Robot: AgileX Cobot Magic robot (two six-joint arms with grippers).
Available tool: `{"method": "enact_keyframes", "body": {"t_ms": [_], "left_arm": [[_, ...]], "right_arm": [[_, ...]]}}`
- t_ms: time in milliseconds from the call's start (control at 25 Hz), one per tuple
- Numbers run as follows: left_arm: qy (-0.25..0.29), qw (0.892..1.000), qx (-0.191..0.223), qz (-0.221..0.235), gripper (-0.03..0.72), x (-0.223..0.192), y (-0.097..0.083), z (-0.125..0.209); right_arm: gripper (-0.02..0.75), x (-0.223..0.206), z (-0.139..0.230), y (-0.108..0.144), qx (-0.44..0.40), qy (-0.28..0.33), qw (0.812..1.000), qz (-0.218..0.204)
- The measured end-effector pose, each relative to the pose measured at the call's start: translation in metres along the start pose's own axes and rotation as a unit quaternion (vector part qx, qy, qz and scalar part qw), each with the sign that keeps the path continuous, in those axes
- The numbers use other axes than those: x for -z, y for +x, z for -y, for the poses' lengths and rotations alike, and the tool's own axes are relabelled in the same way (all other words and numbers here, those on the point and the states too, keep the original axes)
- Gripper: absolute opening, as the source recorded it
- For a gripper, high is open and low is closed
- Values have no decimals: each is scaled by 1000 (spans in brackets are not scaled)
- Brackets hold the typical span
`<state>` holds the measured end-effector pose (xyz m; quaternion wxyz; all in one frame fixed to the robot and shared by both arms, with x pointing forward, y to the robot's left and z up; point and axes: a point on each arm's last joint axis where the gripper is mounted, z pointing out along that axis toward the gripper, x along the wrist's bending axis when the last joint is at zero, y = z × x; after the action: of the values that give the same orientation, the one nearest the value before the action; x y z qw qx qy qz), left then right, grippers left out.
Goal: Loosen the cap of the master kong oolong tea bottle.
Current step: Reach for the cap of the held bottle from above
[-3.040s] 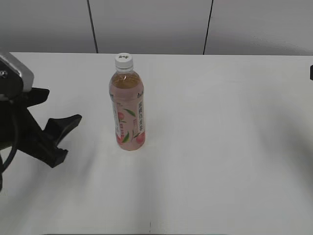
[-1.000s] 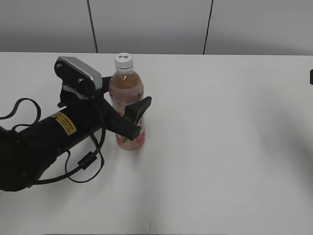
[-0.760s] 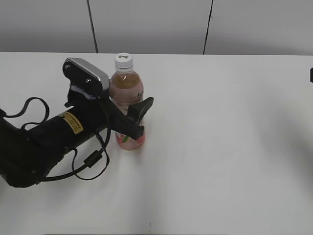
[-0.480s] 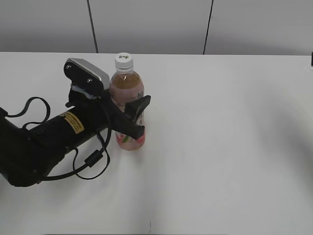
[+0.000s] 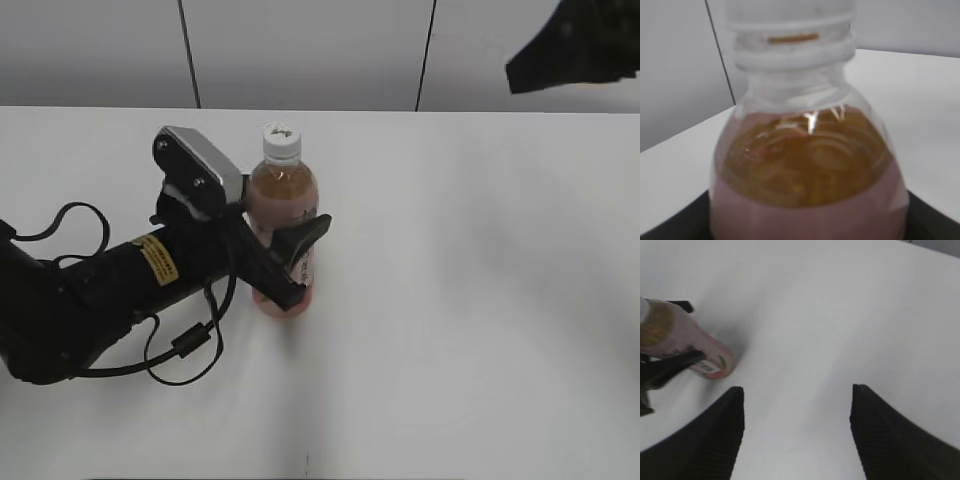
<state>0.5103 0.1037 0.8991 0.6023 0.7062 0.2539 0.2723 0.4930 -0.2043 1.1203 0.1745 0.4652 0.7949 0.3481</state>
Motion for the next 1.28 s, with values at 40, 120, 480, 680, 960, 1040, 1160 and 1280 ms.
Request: {"method": "enact_keyframes", "body": {"t_ms": [40, 120, 480, 680, 960, 1040, 1160, 1280], "left_arm": [[-1, 1000, -3, 7, 442, 0, -1, 0], [-1, 1000, -7, 16, 442, 0, -3, 0], [0, 999, -34, 20, 442, 0, -3, -2], [8, 998, -51, 19, 442, 1, -3, -4], [12, 998, -61, 19, 442, 1, -3, -5], [11, 998, -64, 19, 442, 1, -3, -5], [11, 997, -70, 20, 442, 1, -3, -5], [11, 997, -71, 20, 442, 1, -3, -5]], "right_arm": [[503, -4, -7, 2, -15, 11, 1000, -19], [500, -6, -22, 4, -36, 38, 997, -49], [471, -27, -72, 16, -42, 116, 983, -137], [472, -56, -83, 45, -39, 140, 976, -162], [471, -82, -81, 68, -137, 192, 961, -147], [471, -86, -80, 68, -172, 203, 954, -140], [471, -93, -78, 68, -206, 215, 945, -133], [471, -99, -77, 71, -231, 224, 936, -143]]}}
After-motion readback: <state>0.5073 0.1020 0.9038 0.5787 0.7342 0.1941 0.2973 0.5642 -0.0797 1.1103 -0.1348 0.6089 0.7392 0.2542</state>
